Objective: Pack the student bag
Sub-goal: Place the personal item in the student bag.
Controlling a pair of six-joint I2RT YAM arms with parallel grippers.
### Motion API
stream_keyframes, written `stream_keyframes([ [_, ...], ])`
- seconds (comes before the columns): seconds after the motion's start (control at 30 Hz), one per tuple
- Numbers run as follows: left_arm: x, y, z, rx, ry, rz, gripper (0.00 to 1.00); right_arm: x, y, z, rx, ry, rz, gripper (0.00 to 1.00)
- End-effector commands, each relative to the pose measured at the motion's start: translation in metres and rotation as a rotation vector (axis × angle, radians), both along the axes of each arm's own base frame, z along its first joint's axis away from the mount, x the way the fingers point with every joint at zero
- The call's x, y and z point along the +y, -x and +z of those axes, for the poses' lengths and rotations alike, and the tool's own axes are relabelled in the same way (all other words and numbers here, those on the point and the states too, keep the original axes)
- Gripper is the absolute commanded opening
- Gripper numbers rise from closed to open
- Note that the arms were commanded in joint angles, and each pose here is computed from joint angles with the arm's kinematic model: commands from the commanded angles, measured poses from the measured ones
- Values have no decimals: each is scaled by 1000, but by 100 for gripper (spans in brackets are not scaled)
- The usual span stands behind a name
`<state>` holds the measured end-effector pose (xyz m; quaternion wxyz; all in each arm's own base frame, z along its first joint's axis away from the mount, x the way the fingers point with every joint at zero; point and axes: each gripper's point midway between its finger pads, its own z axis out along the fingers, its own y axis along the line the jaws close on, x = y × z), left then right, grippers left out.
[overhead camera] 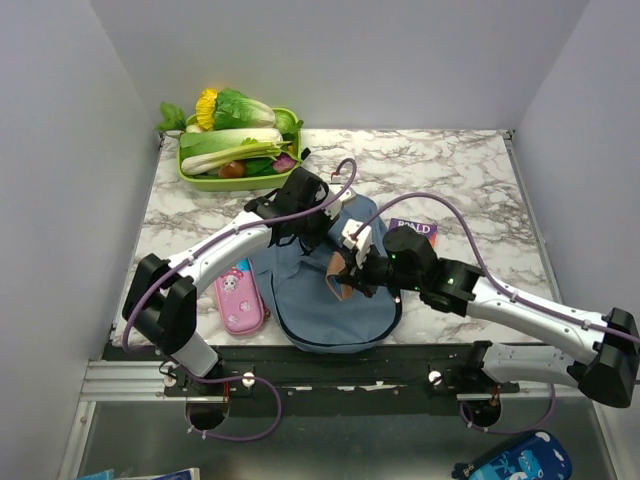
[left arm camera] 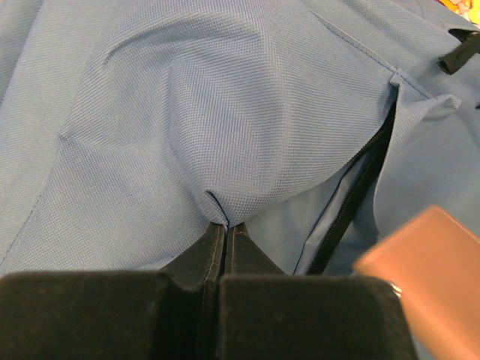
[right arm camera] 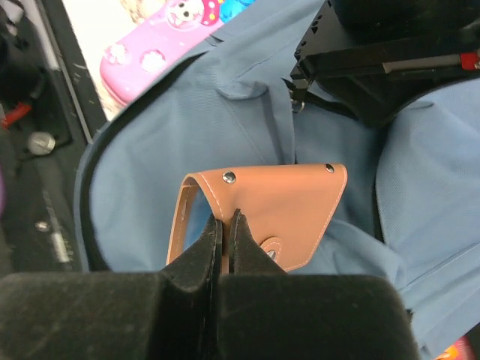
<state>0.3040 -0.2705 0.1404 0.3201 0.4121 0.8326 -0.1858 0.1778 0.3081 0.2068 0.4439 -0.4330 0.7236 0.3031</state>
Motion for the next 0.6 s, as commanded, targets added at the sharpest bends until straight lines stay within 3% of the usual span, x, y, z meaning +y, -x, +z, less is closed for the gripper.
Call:
stream_keyframes([
  [0.0, -18, 19, 14, 78, 88, -97, 0, 16, -6, 7, -213, 30, 158, 1],
  [0.2, -18, 29, 12, 119, 83, -156, 0, 24, -4, -1, -310, 76, 280, 1],
  [0.57, -18, 31, 21, 109, 81, -206, 0, 31, 4, -64, -170, 274, 437, 1],
])
